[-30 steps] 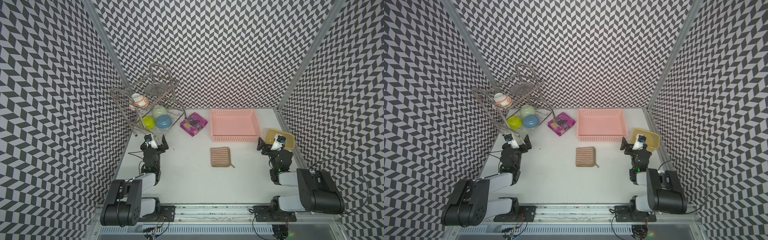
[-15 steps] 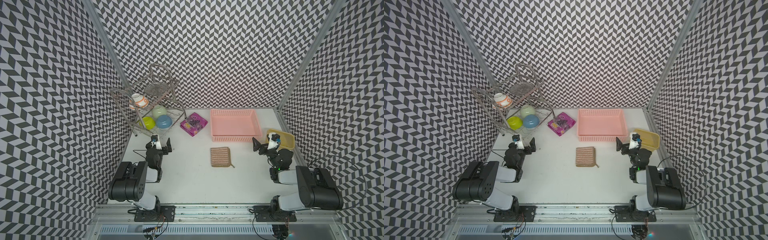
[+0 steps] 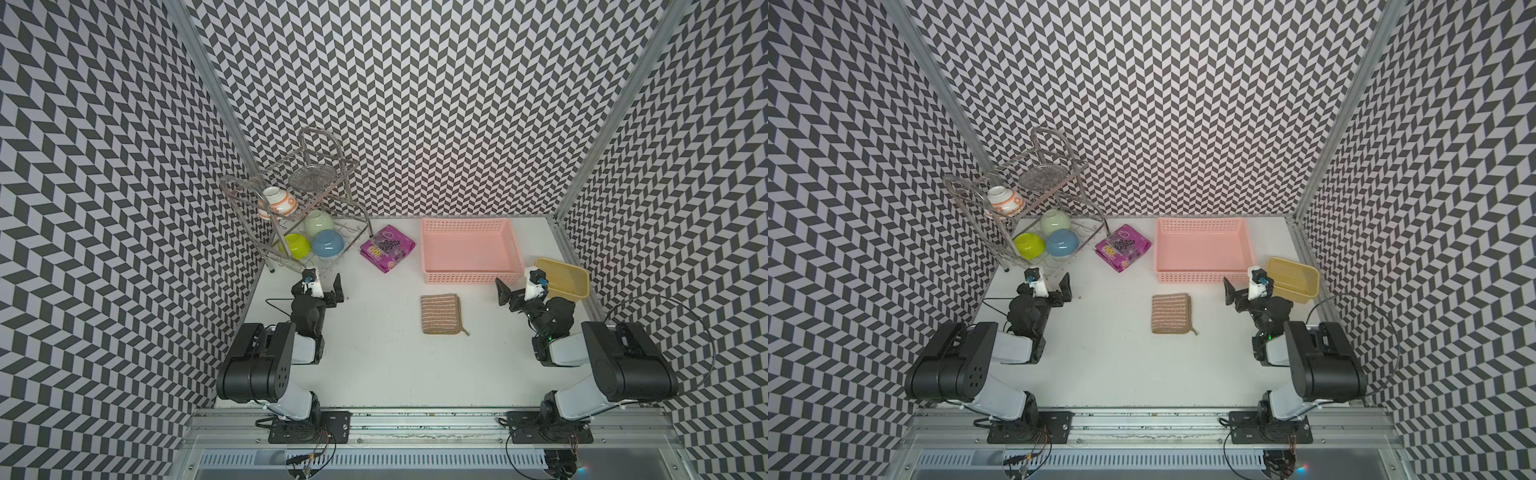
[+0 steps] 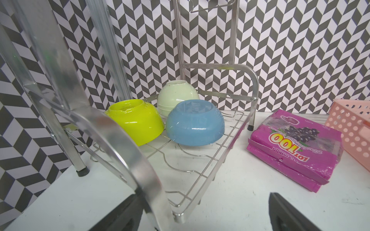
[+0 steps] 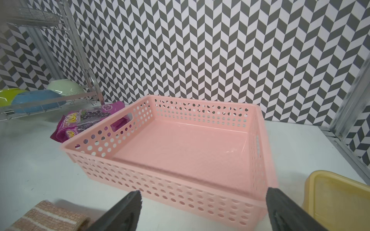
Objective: Fold the square dishcloth
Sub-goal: Reset both arms
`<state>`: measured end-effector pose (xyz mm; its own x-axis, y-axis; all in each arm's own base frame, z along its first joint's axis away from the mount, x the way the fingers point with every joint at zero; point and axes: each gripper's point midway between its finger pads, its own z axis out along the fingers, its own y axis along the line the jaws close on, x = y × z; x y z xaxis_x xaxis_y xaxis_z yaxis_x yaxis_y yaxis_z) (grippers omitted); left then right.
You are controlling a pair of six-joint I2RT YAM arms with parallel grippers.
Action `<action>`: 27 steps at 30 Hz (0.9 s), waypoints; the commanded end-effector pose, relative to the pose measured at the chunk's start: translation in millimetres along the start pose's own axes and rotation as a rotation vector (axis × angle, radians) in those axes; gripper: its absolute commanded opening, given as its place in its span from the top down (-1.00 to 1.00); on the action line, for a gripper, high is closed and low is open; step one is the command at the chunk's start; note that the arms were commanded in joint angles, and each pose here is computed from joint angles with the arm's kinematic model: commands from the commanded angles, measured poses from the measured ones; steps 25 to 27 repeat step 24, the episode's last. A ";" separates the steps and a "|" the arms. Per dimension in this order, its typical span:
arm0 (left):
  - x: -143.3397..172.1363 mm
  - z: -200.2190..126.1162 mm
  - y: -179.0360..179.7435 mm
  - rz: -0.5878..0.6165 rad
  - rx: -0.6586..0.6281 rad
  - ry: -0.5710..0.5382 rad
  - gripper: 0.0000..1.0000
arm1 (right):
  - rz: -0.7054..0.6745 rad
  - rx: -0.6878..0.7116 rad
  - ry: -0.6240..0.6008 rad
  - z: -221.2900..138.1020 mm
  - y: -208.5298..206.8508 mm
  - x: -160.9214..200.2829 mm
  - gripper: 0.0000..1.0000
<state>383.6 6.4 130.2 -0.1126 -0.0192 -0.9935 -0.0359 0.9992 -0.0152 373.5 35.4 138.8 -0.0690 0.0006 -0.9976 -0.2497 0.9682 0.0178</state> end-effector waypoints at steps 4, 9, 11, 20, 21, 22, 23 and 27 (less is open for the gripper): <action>-13.9 2.2 -1.6 0.012 0.006 -0.046 -1.00 | 0.036 0.177 -0.024 3.6 -28.1 -12.4 -0.99; -13.9 2.2 -1.3 0.013 0.004 -0.046 -1.00 | 0.036 0.176 -0.033 3.6 -27.3 -13.8 -0.99; -13.8 2.2 -1.7 0.014 0.005 -0.046 -1.00 | 0.035 0.175 -0.031 3.5 -27.1 -13.7 -0.99; -13.1 2.6 -1.4 0.013 0.003 -0.044 -1.00 | 0.035 0.177 -0.031 3.8 -27.6 -13.6 -1.00; -13.0 2.5 -1.5 0.013 0.003 -0.043 -1.00 | 0.034 0.176 -0.031 3.8 -27.3 -13.8 -0.99; -12.9 2.7 -1.5 0.013 0.004 -0.043 -1.00 | 0.036 0.177 -0.030 3.7 -27.7 -13.4 -0.99; -12.9 2.5 -1.5 0.013 0.004 -0.043 -1.00 | 0.035 0.178 -0.030 3.7 -27.7 -13.6 -0.99; -13.1 2.7 -1.5 0.013 0.004 -0.044 -1.00 | 0.035 0.177 -0.030 3.8 -27.6 -13.4 -0.99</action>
